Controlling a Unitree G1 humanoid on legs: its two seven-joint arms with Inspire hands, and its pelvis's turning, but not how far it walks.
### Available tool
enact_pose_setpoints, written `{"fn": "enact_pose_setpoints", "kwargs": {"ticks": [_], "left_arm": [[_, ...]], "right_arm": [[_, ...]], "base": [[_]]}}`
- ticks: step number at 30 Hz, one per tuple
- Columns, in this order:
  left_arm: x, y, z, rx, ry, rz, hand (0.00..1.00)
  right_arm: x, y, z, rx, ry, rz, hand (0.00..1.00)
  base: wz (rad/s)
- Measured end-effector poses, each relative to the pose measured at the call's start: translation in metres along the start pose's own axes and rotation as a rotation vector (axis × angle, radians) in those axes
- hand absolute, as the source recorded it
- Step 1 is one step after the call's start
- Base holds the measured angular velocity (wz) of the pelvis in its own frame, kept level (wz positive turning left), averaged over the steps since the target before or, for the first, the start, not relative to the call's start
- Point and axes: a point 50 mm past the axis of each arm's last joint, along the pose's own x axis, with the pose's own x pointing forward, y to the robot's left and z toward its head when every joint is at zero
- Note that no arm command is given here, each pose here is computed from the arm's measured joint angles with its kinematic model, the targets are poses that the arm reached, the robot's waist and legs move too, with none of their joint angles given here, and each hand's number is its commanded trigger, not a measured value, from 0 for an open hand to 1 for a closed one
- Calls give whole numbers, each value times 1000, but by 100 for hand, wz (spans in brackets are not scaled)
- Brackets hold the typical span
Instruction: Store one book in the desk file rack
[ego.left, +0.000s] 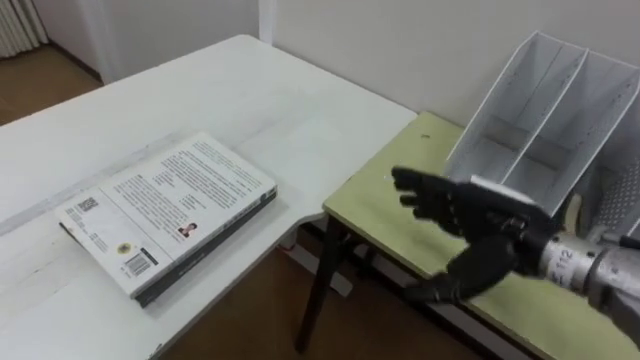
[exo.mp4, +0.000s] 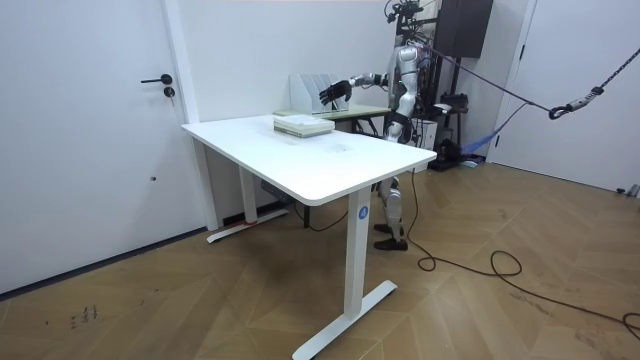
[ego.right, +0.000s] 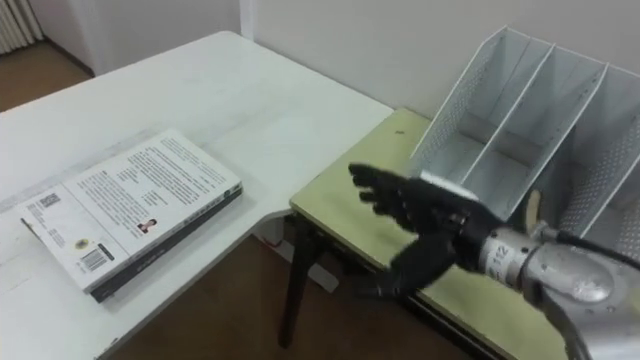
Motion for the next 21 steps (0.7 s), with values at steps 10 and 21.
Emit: {"fn": "enact_pose_setpoints", "kwargs": {"ticks": [10,21], "left_arm": [[2,-2,5,1,-4,-3,0],[5,-14,-20,-121,21,62,0]], "right_arm": [[-17,62,-130,213,525,139,0],[-55,141,-222,609,845,-151,0]], "base": [[1],[3]]}}
